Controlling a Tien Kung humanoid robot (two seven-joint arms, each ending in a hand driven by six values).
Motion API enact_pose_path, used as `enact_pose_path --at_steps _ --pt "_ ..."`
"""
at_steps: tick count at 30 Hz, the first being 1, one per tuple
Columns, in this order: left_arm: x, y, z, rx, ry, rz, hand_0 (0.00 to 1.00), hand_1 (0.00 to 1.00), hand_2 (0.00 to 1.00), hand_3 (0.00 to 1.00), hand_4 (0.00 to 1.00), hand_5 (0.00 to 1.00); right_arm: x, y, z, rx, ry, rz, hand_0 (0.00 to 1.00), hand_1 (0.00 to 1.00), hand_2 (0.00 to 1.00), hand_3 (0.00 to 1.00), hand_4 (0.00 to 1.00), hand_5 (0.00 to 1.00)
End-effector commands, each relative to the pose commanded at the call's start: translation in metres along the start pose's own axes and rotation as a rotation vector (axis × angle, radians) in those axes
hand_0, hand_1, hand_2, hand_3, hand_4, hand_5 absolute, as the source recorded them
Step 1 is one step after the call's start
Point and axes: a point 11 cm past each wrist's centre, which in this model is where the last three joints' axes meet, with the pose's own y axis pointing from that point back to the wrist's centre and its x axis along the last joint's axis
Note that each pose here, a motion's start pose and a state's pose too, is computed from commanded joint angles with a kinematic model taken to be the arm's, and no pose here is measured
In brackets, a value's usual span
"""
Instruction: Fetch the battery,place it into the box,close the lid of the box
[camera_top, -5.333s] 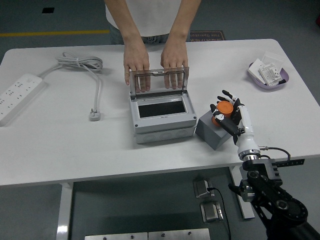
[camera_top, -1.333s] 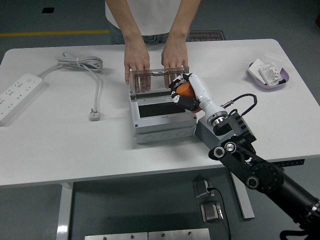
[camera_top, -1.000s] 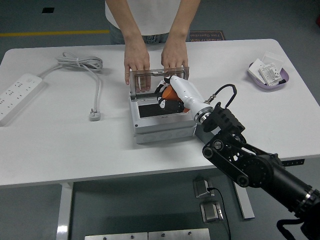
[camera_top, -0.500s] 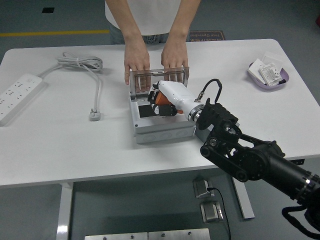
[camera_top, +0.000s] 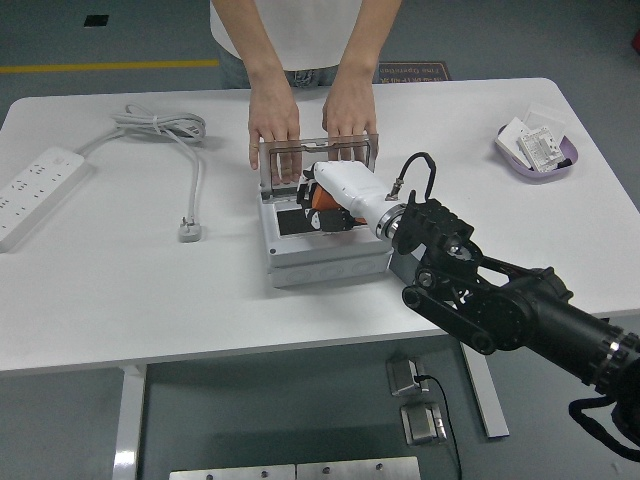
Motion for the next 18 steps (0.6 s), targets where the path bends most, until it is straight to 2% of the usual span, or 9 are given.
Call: enact_pose_path --at_steps 7,8,13,14,18 --pt "-0.001 0.0002 0.002 -0.002 -0.006 -0.002 0.682 0.684 0.664 0.771 0.75 0.411 0.0022 -0.0008 -0.0018 0.027 0.012 0.014 0.303 0.438 0.462 0.341 0.2 0.002" --pt "-0.0012 0.0002 0.0024 -0.003 -0.007 -0.002 0.682 0.684 0.664 0.771 0.751 0.412 0.0023 -0.0008 -0.0022 0.03 0.014 0.015 0.367 0.503 0.527 0.523 0.501 0.002" --pt "-0.0024 0.0003 0.0042 -0.006 -0.011 -0.004 0.682 0.684 0.664 0.771 0.751 0.412 0.0015 -0.0003 -0.0041 0.051 0.017 0.024 0.367 0.503 0.527 0.523 0.501 0.002" --pt "-0.0027 0.0003 0.0045 -0.007 -0.012 -0.005 0.683 0.685 0.664 0.771 0.75 0.414 0.0015 -0.0002 -0.0043 0.054 0.017 0.027 0.35 0.517 0.566 0.623 0.586 0.066" --pt "-0.0033 0.0004 0.0056 -0.009 -0.015 -0.006 0.683 0.685 0.664 0.771 0.75 0.414 0.0009 0.0001 -0.005 0.06 0.015 0.032 0.35 0.517 0.566 0.623 0.586 0.066"
